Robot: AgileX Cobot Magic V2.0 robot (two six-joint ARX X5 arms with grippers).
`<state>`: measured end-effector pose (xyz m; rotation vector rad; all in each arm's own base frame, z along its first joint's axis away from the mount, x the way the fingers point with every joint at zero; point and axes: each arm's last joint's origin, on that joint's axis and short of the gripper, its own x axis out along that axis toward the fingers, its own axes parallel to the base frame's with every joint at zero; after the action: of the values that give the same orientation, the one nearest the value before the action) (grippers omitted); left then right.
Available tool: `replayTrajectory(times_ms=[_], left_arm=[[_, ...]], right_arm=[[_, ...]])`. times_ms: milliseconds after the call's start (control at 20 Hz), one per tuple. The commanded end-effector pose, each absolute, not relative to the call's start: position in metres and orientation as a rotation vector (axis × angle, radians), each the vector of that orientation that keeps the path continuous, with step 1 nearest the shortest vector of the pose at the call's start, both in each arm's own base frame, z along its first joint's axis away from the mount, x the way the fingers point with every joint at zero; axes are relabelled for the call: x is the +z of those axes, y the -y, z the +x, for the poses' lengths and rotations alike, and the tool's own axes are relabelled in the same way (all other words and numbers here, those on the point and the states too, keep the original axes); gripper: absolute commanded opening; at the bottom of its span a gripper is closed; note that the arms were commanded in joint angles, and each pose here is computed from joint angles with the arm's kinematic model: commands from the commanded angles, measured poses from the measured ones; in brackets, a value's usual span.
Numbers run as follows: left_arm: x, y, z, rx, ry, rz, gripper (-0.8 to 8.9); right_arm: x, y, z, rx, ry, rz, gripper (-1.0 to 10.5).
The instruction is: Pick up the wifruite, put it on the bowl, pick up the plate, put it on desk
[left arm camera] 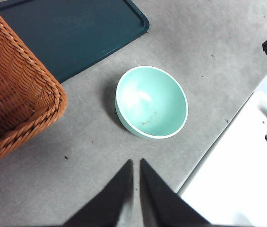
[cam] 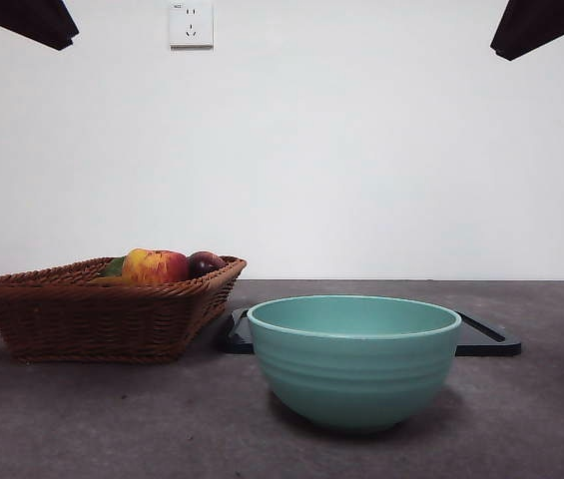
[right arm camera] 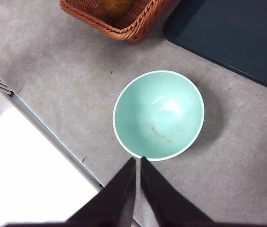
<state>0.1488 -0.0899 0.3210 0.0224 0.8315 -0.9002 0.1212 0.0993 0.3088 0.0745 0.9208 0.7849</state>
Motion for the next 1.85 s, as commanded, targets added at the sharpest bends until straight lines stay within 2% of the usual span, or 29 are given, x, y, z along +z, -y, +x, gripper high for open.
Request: replayTrajectory(times_ms=[50,700,850,1000,1100,1250,1450,1600,1850], left_arm=[[0.327,0.091,0.149,-0.916,-0.806,0.033,0.08],[0.328,0.092,0.151,-0.919,-0.779,0.044,0.08],[0.343,0.081,0.151,-0.823,-0.583,0.116,0.07],[0.366,0.058,0.147,-0.621,-0.218,0.136,0.07],[0.367,0.039,0.136,-0.463,-0.009,0.136,0.07],[0.346,0.015,0.115,-0.23,0.187,0.145,0.07],[0.296,-0.001,0.096,-0.001,0.208,0.147,0.07],[0.258,-0.005,0.091,0.056,0.181,0.144,0.07],[0.207,-0.006,0.093,0.061,0.056,0.139,0.07]], right_arm=[[0.313,-0.101,0.122,0.801,-0.905,0.062,0.1],[0.313,-0.101,0.122,0.801,-0.904,0.061,0.1],[0.313,-0.101,0.122,0.802,-0.904,0.062,0.1],[0.313,-0.101,0.122,0.801,-0.905,0.062,0.1],[0.313,-0.101,0.122,0.801,-0.904,0.061,0.1],[0.313,-0.101,0.122,0.801,-0.905,0.062,0.1],[0.313,-0.101,0.122,0.801,-0.904,0.061,0.1],[0.313,-0.101,0.122,0.801,-0.905,0.062,0.1],[0.313,-0.101,0.122,0.801,-0.905,0.062,0.1]])
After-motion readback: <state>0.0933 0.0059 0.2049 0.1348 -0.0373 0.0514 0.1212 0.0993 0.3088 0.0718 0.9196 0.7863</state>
